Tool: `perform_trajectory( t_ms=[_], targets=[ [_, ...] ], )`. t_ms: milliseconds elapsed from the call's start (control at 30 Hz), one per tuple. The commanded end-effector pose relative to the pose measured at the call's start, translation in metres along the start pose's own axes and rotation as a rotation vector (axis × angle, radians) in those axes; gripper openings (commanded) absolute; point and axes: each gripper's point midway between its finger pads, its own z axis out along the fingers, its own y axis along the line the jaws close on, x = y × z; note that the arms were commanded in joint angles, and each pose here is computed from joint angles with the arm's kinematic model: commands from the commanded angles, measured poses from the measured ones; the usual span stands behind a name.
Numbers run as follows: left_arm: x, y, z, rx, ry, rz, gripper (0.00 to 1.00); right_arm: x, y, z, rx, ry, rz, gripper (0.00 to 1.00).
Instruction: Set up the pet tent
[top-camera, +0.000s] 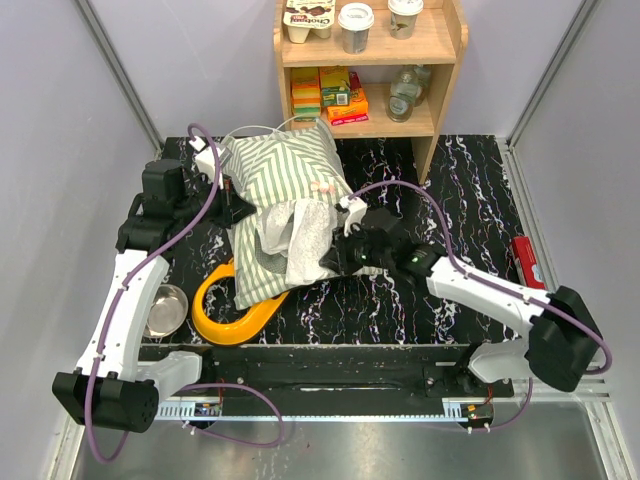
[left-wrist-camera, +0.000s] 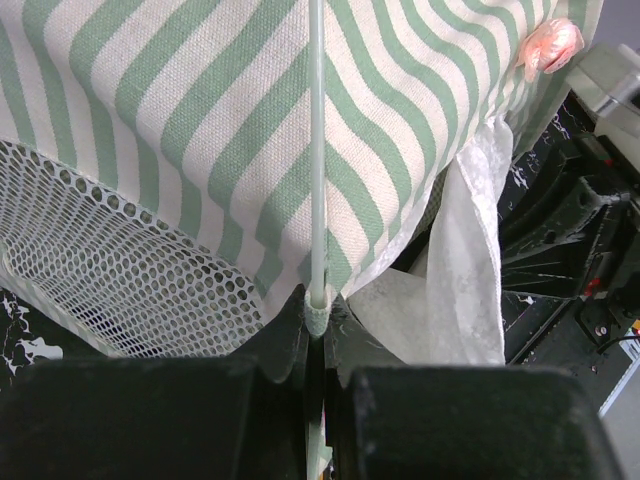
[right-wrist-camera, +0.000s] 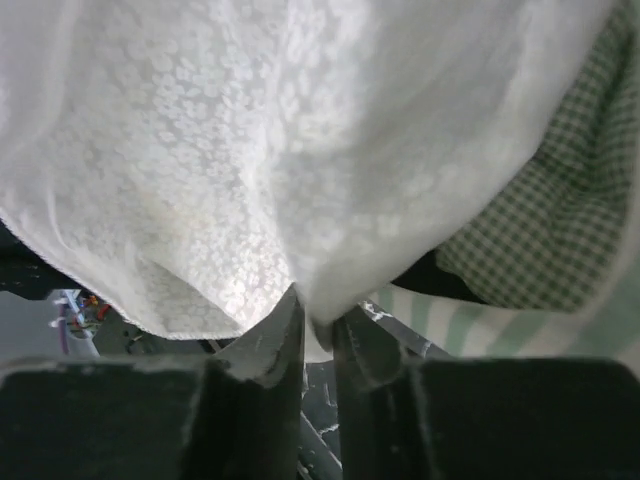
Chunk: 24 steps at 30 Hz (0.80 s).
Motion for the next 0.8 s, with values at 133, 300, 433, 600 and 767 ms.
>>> perform_trajectory(
  t_ms=[133,300,433,600,767],
  targets=[
    [-0.022,0.002,-0.001,-0.021,-0.085,0.06,0.0,-0.046,0.058,-0.04,-0.236,-0.106,-0.058,0.0],
    [-0.024,0.006,0.003,-0.027,-0.086,0.061,0.0,-0.032,0.08,-0.091,-0.294,0.062,-0.102,0.0],
    [-0.027,0.006,0.001,-0.032,-0.095,0.065,0.0,-0.012,0.071,-0.1,-0.249,0.139,-0.025,0.0],
    [-0.025,0.006,0.002,-0.028,-0.091,0.061,0.0,0.019,0.033,-0.084,-0.064,0.239,0.057,0.14],
    [-0.022,0.002,0.003,-0.011,-0.085,0.051,0.0,0.013,-0.038,-0.09,0.362,0.201,0.055,0.42]
  ],
)
